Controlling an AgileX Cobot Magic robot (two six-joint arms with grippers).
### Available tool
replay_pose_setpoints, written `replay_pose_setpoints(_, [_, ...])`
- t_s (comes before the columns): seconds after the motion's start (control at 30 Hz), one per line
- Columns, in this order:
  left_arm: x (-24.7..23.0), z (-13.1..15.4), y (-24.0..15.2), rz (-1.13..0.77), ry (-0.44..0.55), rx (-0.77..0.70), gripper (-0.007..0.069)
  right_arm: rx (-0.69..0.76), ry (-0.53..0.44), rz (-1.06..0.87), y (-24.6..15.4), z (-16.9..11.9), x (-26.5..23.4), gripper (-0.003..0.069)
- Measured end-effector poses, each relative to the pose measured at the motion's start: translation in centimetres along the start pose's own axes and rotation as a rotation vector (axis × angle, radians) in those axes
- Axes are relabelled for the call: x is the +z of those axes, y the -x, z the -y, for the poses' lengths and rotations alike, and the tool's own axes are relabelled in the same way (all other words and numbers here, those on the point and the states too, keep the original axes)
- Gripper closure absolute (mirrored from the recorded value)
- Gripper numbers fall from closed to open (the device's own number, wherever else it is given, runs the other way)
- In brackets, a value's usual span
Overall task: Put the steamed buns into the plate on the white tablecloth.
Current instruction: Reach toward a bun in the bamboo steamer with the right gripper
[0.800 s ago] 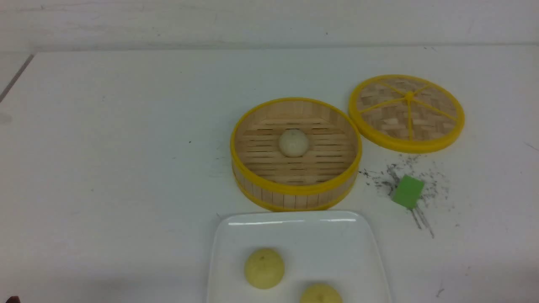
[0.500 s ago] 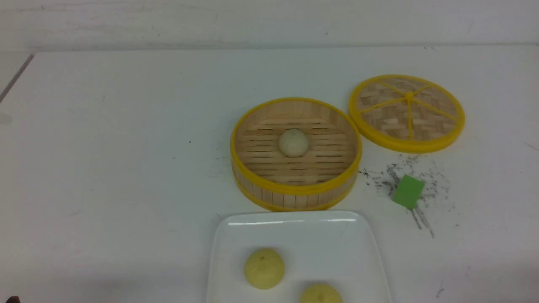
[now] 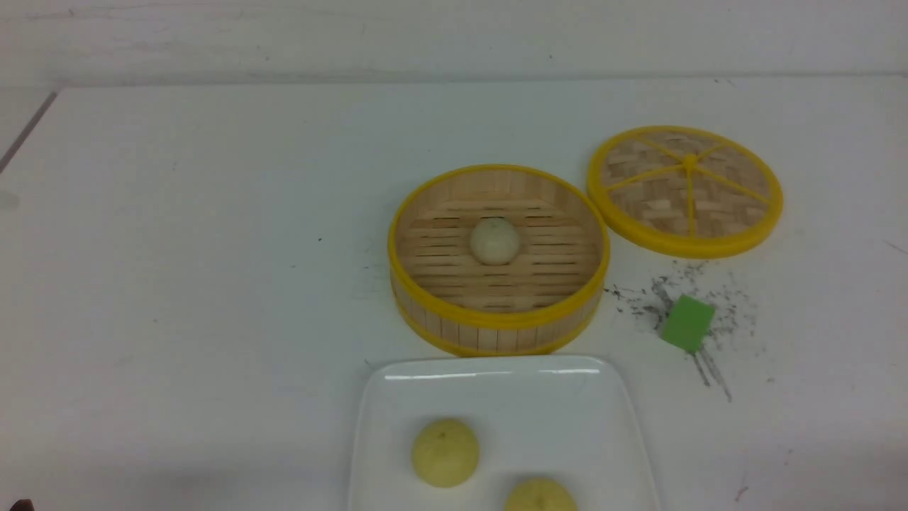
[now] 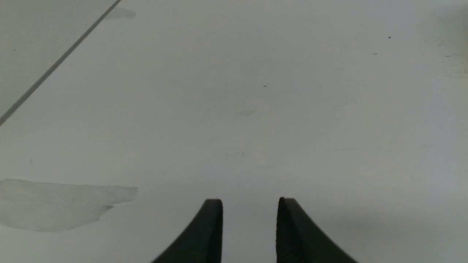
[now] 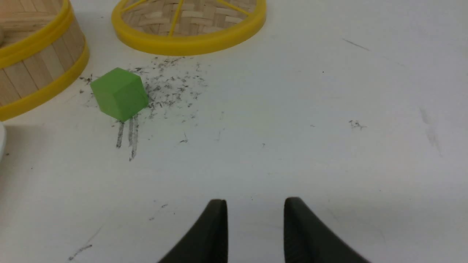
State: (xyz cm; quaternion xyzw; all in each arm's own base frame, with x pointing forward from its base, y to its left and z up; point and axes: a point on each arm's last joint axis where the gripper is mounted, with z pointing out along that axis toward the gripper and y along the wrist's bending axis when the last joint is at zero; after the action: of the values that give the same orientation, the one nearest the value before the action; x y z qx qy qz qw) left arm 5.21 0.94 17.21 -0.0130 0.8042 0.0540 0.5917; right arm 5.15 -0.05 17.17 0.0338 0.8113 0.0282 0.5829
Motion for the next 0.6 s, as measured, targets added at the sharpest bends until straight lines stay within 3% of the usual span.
replay_pose_setpoints(0.3, [0.0, 0.0, 0.0, 0.0, 0.0, 0.0, 0.0384, 0.018, 0.001, 0.008, 0.1, 0.0, 0.0, 0.0419])
replay_pose_setpoints(0.5, [0.0, 0.0, 0.0, 0.0, 0.0, 0.0, 0.0384, 0.56, 0.112, -0.002, 0.1, -1.0, 0.0, 0.0419])
replay_pose_setpoints(0.6, [0.0, 0.0, 0.0, 0.0, 0.0, 0.0, 0.0384, 0.684, 0.134, -0.009, 0.2, -1.1, 0.0, 0.0419])
